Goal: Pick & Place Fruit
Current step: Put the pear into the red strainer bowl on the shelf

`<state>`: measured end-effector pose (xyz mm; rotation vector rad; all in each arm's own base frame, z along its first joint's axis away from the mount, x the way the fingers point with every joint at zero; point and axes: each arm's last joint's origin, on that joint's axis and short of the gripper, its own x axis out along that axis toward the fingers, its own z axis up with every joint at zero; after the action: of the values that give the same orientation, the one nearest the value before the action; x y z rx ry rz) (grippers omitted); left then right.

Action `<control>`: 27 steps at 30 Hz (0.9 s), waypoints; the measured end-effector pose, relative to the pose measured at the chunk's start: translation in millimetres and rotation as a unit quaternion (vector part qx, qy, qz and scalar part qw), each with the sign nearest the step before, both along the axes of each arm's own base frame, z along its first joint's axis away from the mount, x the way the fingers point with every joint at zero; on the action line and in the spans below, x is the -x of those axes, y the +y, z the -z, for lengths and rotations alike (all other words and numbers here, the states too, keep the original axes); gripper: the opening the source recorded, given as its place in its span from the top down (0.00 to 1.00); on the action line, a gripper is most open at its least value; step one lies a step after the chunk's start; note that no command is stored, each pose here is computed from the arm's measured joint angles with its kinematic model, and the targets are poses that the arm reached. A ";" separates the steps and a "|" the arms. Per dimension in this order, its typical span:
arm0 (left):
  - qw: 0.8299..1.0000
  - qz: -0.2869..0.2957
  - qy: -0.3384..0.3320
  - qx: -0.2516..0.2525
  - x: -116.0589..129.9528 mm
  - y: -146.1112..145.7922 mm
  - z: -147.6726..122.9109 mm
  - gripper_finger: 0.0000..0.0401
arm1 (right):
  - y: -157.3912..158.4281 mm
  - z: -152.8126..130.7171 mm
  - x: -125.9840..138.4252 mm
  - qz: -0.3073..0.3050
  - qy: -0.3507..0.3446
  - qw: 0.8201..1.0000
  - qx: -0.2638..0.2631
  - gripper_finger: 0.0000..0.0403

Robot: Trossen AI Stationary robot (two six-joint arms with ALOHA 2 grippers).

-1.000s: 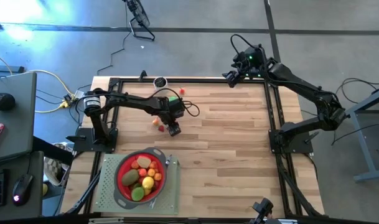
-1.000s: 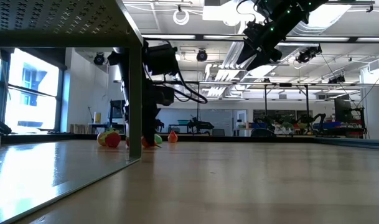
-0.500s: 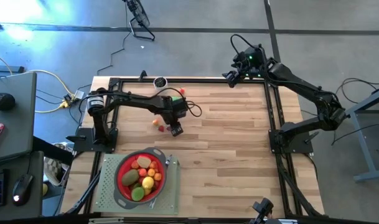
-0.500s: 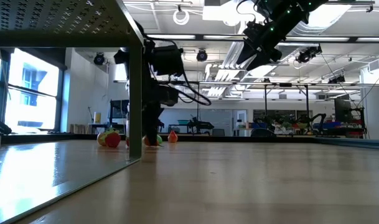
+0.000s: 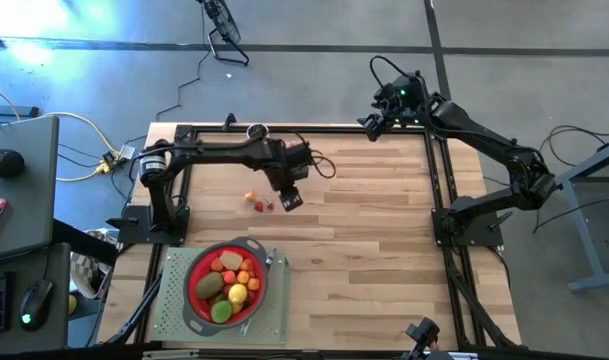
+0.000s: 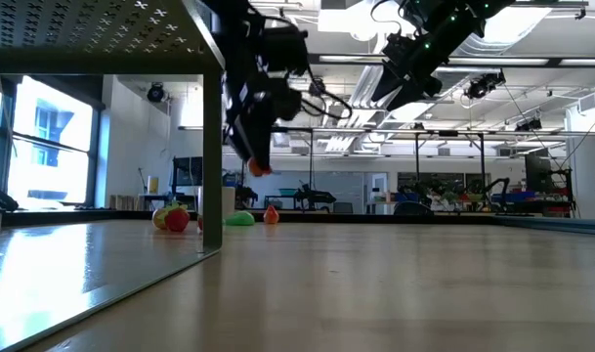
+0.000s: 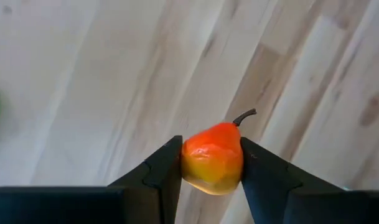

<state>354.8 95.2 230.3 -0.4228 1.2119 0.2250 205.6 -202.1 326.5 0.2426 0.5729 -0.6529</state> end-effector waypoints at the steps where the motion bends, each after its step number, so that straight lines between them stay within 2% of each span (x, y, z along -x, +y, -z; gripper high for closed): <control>1: 1.000 -0.001 0.001 0.000 -0.7 0.2 -7.1 0.66 | 0.0 -0.1 0.0 -0.001 0.000 1.000 0.001 0.15; 12: 1.000 0.010 -0.012 0.007 3.5 -1.4 -99.4 0.66 | -0.1 -0.1 0.1 -0.001 0.001 1.000 0.001 0.15; 21: 0.999 0.020 -0.031 0.024 36.9 -12.4 -182.4 0.66 | 0.0 -0.1 0.0 -0.002 0.000 1.000 0.000 0.15; 27: 0.993 0.046 -0.104 0.019 62.7 -28.9 -220.8 0.66 | 0.0 -0.1 0.0 0.000 -0.002 1.000 -0.002 0.15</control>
<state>292.2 66.3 451.2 -0.4109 1.0298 0.0762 205.6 -202.1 326.7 0.2480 0.5702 -0.6518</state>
